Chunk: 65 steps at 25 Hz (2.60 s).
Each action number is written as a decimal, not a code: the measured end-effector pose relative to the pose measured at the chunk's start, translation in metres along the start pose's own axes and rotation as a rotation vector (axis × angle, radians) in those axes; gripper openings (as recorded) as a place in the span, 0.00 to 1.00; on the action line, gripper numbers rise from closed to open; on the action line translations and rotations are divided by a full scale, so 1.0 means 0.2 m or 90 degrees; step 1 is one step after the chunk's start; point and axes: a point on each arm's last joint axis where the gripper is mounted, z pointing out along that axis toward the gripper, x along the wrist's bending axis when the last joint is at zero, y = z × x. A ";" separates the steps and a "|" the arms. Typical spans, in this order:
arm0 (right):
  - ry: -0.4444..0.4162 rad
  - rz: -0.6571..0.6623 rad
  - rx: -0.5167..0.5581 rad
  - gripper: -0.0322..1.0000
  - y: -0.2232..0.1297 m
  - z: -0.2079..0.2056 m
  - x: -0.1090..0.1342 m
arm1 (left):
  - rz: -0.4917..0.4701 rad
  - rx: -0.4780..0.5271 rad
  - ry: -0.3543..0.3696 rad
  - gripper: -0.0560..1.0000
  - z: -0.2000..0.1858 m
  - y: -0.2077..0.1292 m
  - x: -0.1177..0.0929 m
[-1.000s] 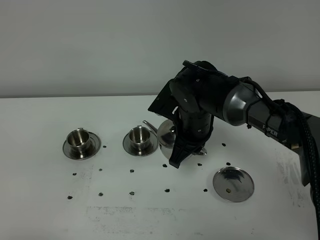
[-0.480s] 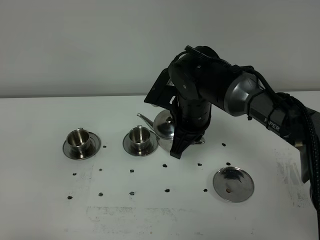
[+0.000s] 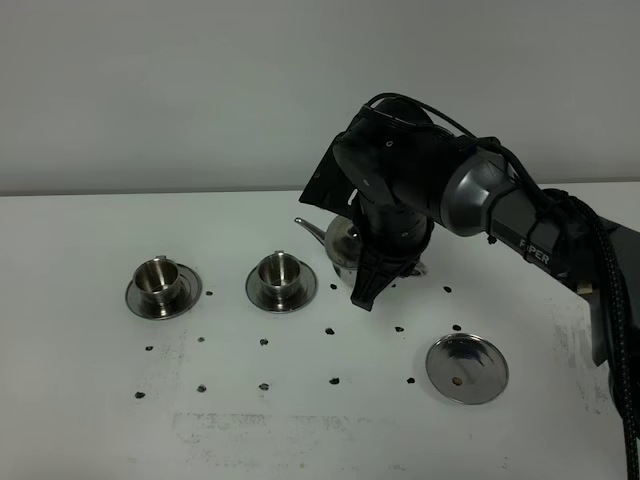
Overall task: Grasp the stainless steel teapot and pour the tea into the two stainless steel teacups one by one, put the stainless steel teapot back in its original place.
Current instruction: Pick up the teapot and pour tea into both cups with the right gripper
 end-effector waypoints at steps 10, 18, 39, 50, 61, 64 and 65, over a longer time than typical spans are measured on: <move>-0.008 0.005 0.003 0.23 0.00 0.00 0.00 | 0.000 0.000 0.000 0.56 0.00 0.00 0.00; -0.027 -0.011 -0.010 0.23 0.02 -0.01 0.01 | 0.000 0.000 0.000 0.56 0.00 0.00 0.00; -0.037 -0.135 0.025 0.23 0.08 0.06 0.14 | 0.000 0.000 0.000 0.56 0.00 0.00 0.00; -0.070 -0.179 0.046 0.23 0.09 0.09 0.14 | 0.000 0.000 0.000 0.56 0.00 0.00 0.00; -0.096 -0.206 0.038 0.23 0.11 0.11 0.13 | 0.000 0.000 0.000 0.56 0.00 0.00 0.00; -0.102 -0.209 0.033 0.23 0.11 0.12 0.13 | 0.000 0.000 0.000 0.56 0.00 0.00 0.00; -0.106 -0.211 0.032 0.23 0.11 0.12 0.13 | 0.000 0.000 0.000 0.56 0.00 0.00 0.00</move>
